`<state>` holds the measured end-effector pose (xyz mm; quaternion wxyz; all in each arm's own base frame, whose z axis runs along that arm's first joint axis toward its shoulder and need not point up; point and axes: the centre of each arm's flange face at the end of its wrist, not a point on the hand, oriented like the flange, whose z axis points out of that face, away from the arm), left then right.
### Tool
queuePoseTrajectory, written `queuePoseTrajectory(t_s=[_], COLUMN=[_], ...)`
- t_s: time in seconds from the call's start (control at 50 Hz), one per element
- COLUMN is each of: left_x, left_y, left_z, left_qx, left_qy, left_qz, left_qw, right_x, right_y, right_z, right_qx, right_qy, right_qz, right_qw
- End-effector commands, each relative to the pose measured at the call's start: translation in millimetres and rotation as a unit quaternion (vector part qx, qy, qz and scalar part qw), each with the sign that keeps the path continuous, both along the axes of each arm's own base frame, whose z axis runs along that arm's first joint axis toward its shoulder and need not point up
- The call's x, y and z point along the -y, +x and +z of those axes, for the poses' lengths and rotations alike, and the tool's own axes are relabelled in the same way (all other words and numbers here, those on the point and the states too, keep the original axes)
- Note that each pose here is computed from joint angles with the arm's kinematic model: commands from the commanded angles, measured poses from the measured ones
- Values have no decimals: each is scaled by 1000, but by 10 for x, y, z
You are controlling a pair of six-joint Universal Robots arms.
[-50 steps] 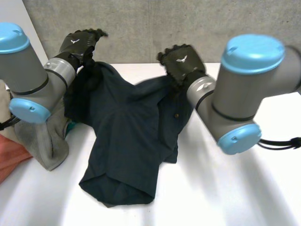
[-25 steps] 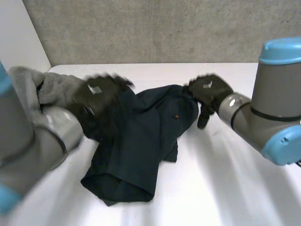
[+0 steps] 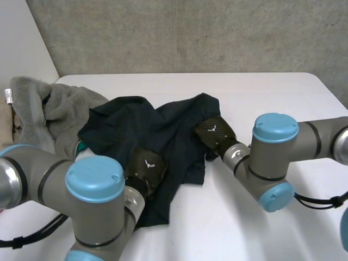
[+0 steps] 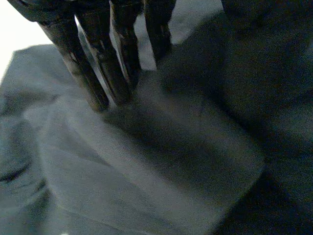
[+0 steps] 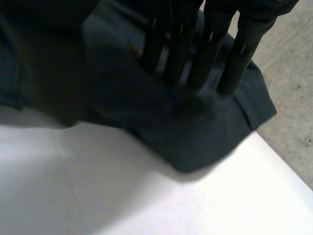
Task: Fold the laundry.
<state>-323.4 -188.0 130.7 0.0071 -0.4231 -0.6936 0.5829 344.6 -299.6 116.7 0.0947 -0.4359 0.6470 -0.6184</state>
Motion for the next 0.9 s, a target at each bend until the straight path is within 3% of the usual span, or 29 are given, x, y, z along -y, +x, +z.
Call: queuePoseTrajectory(t_s=[0.02, 0.1, 0.24, 0.36, 0.46, 0.58, 0.7, 0.84, 0.9], left_x=[146, 169, 227, 165, 189, 330, 720, 1278, 1494], left_y=[78, 135, 424, 780, 998, 1091, 927, 854, 803], left_z=[335, 705, 1729, 2586, 2869, 2690, 1973, 1428, 1540], left_qx=[-48, -91, -200, -284, -341, -369, -339, -318, -333], left_qy=[-52, -80, -150, -189, -160, -58, 68, 102, 65], left_qz=[34, 47, 73, 90, 109, 113, 125, 163, 152], left_qw=[997, 992, 965, 936, 920, 921, 930, 928, 928], right_x=[33, 81, 58, -277, -433, -503, -466, -84, 110], right_y=[140, 129, -71, -259, -464, -456, -294, -138, -47], right_z=[-14, 221, 1426, 2475, 2961, 2866, 2360, 1814, 1818], right_qx=[16, 28, 103, 142, 145, 122, 78, 53, 80], right_qy=[-27, -41, -95, -151, -176, -136, -73, -59, -104], right_qz=[8, -9, -41, -15, -19, 1, 20, -23, -51], right_qw=[999, 999, 989, 978, 973, 983, 994, 997, 990])
